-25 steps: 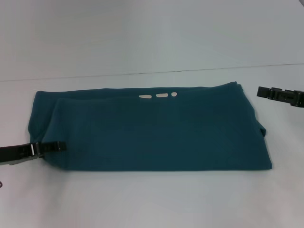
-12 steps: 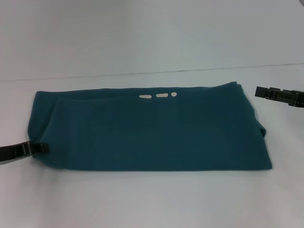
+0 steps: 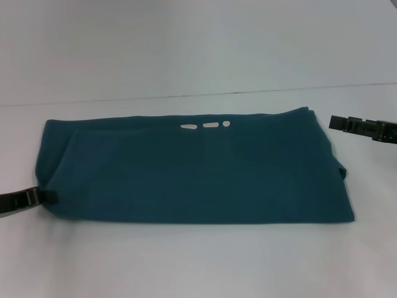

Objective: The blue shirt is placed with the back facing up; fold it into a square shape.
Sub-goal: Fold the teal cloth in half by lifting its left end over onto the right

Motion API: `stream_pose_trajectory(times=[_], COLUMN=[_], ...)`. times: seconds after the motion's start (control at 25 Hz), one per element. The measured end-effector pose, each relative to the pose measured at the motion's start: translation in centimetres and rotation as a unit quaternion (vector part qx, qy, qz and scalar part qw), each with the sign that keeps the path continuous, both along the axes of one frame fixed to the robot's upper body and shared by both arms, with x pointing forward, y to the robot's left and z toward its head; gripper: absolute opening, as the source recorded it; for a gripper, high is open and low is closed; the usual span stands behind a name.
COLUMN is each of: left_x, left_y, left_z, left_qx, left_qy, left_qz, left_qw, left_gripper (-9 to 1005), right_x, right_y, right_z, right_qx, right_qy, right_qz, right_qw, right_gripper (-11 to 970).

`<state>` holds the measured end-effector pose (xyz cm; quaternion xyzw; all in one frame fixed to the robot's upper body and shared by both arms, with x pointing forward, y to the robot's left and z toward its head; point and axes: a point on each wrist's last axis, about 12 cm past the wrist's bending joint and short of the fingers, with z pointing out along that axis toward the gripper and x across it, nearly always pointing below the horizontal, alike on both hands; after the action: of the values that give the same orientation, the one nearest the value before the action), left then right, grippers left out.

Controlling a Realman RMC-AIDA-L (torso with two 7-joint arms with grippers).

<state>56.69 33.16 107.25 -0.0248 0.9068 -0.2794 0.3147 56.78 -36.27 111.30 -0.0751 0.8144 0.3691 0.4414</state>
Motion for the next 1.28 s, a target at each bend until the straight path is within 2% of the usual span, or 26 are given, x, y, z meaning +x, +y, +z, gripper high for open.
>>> stream_pose_trajectory(times=[0.32,0.64,0.88,1.08,1.2,1.28], left_x=[-1.5,-2.7,-3.3,-3.7,-3.8,-3.8], left_y=[2.0,4.4,5.3,5.5,5.5,5.6], left_z=[0.4,1.0,1.1,1.3,1.3,1.3], left_qx=[-0.011,-0.017,-0.018,-0.021,-0.021,-0.021], left_qy=[-0.015,-0.033,-0.037,-0.04,-0.041,-0.042], left_qz=[0.027,0.05,0.059,0.052,0.05,0.052], left_qw=[0.999,0.998,0.997,0.998,0.998,0.998], left_gripper=[36,36,36,36,36,36], right_x=[-0.2,1.1,2.5,3.4,3.9,4.2], right_y=[0.9,4.3,8.7,11.5,12.5,13.1], right_z=[-0.6,-1.6,-2.3,-3.4,-3.5,-3.5], right_qx=[-0.001,-0.005,-0.031,-0.044,-0.06,-0.064], right_qy=[-0.004,-0.003,-0.02,-0.024,-0.032,-0.035], right_qz=[0.01,0.037,0.073,0.093,0.1,0.106], right_qw=[1.0,0.999,0.997,0.994,0.993,0.992], right_gripper=[811,800,633,426,190,158])
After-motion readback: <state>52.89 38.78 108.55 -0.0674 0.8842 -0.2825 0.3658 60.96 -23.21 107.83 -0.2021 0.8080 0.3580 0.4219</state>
